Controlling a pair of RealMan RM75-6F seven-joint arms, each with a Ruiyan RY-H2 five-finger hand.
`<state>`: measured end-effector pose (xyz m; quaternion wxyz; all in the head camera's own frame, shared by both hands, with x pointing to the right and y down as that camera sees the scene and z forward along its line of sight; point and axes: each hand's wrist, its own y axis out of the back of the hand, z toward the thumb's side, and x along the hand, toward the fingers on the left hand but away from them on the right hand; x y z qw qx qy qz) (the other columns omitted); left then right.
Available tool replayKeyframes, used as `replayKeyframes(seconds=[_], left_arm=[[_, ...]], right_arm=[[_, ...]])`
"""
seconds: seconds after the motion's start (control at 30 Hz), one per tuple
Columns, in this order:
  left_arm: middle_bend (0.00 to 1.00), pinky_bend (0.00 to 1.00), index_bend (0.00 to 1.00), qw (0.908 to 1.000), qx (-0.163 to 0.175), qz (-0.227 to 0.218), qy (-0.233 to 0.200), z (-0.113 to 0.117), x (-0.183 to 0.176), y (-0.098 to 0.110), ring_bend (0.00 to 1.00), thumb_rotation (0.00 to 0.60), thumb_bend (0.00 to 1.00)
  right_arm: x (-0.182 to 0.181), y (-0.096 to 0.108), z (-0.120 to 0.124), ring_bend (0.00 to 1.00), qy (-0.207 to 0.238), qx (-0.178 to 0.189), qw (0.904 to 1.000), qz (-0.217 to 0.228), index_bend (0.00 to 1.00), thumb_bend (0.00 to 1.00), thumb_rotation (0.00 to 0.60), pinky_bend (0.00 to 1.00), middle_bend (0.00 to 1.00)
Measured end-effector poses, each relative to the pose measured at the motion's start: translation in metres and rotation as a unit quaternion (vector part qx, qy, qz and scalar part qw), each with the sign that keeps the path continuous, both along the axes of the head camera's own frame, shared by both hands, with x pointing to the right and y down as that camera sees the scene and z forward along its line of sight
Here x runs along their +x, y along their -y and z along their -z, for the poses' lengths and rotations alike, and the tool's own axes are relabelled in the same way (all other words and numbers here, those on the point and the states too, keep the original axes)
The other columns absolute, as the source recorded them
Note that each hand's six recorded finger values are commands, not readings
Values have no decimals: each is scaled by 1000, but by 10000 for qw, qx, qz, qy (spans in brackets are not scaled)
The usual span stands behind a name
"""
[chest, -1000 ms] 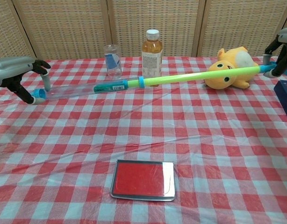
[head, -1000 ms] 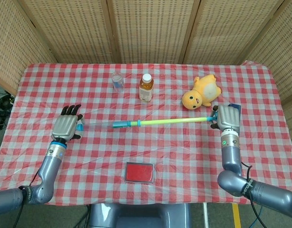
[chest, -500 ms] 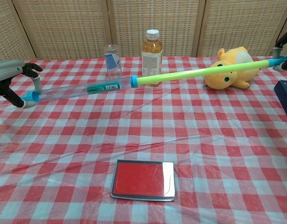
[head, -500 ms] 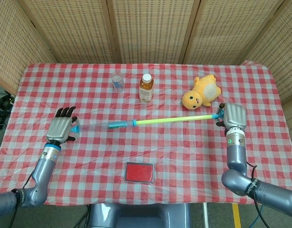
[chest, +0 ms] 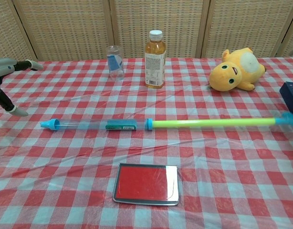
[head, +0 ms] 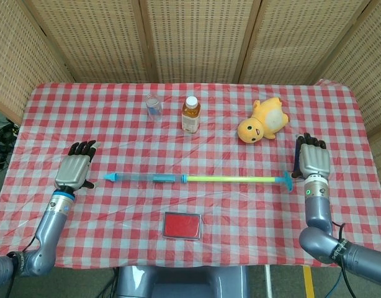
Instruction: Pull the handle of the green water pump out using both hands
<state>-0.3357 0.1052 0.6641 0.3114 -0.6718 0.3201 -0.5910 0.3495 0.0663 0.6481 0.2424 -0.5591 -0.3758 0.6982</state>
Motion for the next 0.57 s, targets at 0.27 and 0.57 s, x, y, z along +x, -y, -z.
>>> replayKeyframes(seconds=[0.27,0.57], left_arm=[[0,0,33,9982,485,-125,-344,23,-5,-12,0,600,97],[0,0,0,9941,985,-329,-303,57,-53,-75,0,600,97]], right_arm=[[5,-13,15,0,121,461,9982,353,0,155,600,0,0],[8,-68,44,0,638,1445,9779,1371,0,155,600,0,0]])
